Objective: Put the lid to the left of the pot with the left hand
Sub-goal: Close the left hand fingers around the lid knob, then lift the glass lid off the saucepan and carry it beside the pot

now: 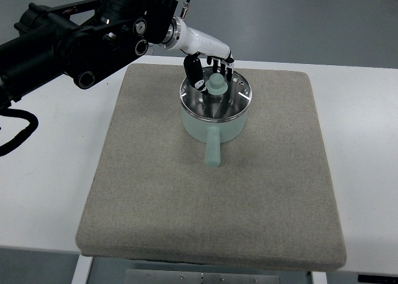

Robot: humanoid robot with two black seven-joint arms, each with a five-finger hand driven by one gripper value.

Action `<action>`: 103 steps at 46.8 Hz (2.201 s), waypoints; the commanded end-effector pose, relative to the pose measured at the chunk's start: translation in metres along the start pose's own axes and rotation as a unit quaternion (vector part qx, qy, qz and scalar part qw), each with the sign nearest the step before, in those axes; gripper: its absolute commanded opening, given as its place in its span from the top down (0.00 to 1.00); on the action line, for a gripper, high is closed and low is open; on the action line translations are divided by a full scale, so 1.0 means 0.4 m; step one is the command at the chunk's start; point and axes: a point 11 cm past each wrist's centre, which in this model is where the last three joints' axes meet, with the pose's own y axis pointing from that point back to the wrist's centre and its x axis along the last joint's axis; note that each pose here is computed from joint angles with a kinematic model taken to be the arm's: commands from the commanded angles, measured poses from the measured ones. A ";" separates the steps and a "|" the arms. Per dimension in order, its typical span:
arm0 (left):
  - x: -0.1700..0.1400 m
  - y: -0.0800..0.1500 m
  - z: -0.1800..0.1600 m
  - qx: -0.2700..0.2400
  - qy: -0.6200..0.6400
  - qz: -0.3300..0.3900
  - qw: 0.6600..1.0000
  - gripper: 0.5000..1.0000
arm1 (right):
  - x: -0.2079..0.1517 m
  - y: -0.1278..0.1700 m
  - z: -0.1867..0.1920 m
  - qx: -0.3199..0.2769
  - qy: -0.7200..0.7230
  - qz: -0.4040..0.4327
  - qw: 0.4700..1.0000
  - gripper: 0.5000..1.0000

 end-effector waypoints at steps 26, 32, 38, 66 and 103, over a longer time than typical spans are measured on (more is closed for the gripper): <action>-0.006 -0.003 -0.006 0.006 -0.006 -0.001 1.000 0.93 | 0.000 0.000 0.002 -0.001 0.000 0.000 1.000 0.15; -0.003 -0.004 -0.004 0.008 -0.012 0.002 1.000 1.00 | 0.000 0.000 0.000 0.000 0.000 0.000 1.000 0.15; -0.001 -0.003 -0.006 0.010 -0.015 0.005 1.000 1.00 | 0.000 0.000 0.002 -0.001 0.000 0.000 1.000 0.15; 0.035 0.010 -0.001 0.014 -0.031 0.031 0.999 1.00 | 0.000 0.000 0.002 -0.001 0.000 0.000 1.000 0.15; 0.056 0.209 -0.214 0.103 -0.007 0.067 0.992 1.00 | 0.000 0.000 0.002 -0.001 0.000 0.000 1.000 0.15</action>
